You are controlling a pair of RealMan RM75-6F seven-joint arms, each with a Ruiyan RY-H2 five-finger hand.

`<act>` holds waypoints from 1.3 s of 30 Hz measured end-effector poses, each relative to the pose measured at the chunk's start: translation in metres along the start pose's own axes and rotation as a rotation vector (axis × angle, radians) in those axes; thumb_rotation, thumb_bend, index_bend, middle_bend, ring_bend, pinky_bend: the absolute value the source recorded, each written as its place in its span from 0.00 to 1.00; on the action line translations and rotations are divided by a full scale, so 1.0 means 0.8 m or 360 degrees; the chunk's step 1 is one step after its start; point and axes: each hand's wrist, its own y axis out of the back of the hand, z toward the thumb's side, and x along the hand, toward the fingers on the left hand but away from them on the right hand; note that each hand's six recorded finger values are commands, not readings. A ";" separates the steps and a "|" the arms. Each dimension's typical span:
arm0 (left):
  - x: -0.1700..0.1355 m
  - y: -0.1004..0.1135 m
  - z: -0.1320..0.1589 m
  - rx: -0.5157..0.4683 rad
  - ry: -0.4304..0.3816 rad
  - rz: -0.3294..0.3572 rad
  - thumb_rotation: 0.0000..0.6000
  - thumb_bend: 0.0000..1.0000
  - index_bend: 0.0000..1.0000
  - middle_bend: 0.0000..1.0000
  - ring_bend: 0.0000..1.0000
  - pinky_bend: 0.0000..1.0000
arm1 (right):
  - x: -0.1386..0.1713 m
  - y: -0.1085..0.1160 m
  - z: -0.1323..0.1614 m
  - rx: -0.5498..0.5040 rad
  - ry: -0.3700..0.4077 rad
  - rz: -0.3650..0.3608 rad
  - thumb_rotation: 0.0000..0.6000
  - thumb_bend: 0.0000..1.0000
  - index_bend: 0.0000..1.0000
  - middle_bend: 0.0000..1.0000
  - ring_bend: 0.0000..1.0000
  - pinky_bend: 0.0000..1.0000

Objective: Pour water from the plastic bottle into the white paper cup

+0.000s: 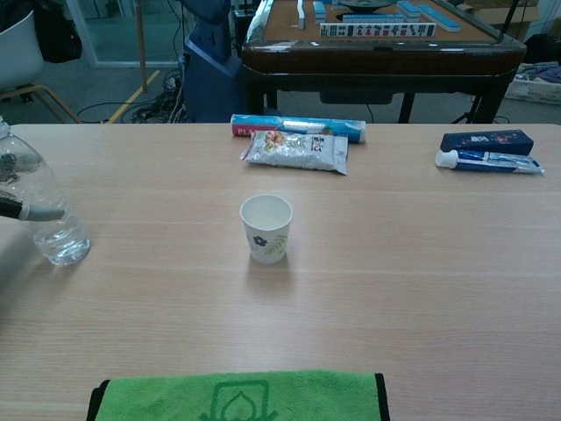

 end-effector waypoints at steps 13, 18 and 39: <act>-0.013 0.012 -0.006 0.0048 0.0033 -0.0003 1.00 0.00 0.00 0.00 0.00 0.10 | 0.000 -0.001 0.000 0.0004 -0.0003 0.0002 1.00 0.08 0.26 0.31 0.18 0.34; -0.022 0.022 -0.007 0.0095 0.0040 -0.0016 1.00 0.00 0.00 0.00 0.00 0.10 | 0.000 -0.001 0.000 0.0007 -0.0002 0.0003 1.00 0.08 0.26 0.31 0.18 0.34; -0.091 0.113 -0.037 0.0849 -0.0090 0.0076 1.00 0.00 0.15 0.03 0.05 0.23 | -0.002 -0.006 0.001 0.0079 -0.0023 -0.0010 1.00 0.08 0.26 0.31 0.18 0.34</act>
